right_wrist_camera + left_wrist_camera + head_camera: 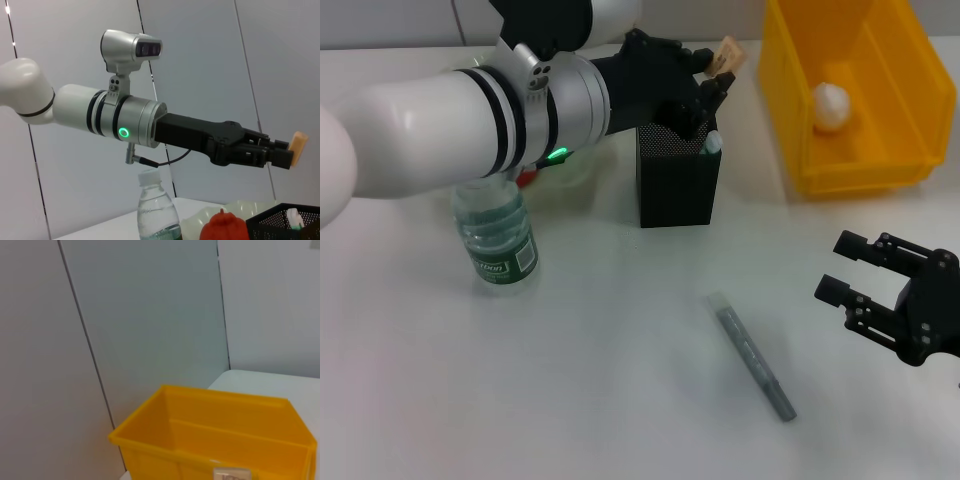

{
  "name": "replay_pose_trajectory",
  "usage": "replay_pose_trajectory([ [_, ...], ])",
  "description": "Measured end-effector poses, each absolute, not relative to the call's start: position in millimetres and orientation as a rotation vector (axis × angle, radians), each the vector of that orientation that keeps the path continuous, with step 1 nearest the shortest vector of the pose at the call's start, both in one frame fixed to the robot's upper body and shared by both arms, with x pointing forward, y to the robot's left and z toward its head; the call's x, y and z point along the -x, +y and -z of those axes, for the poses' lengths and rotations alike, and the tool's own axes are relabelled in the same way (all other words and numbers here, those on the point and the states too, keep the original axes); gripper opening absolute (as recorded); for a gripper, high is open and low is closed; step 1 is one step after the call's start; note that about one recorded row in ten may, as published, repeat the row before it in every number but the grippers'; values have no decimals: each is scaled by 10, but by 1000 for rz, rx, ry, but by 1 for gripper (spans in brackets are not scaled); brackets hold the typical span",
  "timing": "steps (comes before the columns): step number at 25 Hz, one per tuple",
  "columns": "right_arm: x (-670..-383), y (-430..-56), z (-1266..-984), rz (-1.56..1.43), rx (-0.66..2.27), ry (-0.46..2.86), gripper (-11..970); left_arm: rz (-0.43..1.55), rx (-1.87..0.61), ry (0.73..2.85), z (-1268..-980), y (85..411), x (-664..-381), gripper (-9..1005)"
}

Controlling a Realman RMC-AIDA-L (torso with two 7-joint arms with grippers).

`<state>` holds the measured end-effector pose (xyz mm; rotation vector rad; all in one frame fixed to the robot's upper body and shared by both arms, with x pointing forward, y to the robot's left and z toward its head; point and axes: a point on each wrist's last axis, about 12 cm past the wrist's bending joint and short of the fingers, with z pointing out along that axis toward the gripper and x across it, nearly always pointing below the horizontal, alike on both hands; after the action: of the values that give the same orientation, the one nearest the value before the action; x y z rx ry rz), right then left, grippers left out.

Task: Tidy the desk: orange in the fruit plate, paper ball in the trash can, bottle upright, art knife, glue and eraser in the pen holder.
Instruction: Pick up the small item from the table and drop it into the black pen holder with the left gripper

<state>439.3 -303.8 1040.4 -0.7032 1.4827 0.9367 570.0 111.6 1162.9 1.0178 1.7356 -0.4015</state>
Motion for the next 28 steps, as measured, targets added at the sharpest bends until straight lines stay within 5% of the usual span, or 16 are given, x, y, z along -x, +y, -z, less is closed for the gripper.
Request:
replay_pose_trajectory([
  [28,-4404,-3028,-10412,-943,707,1479,571,375,-1064,1738,-11604,1112,-5679,274],
])
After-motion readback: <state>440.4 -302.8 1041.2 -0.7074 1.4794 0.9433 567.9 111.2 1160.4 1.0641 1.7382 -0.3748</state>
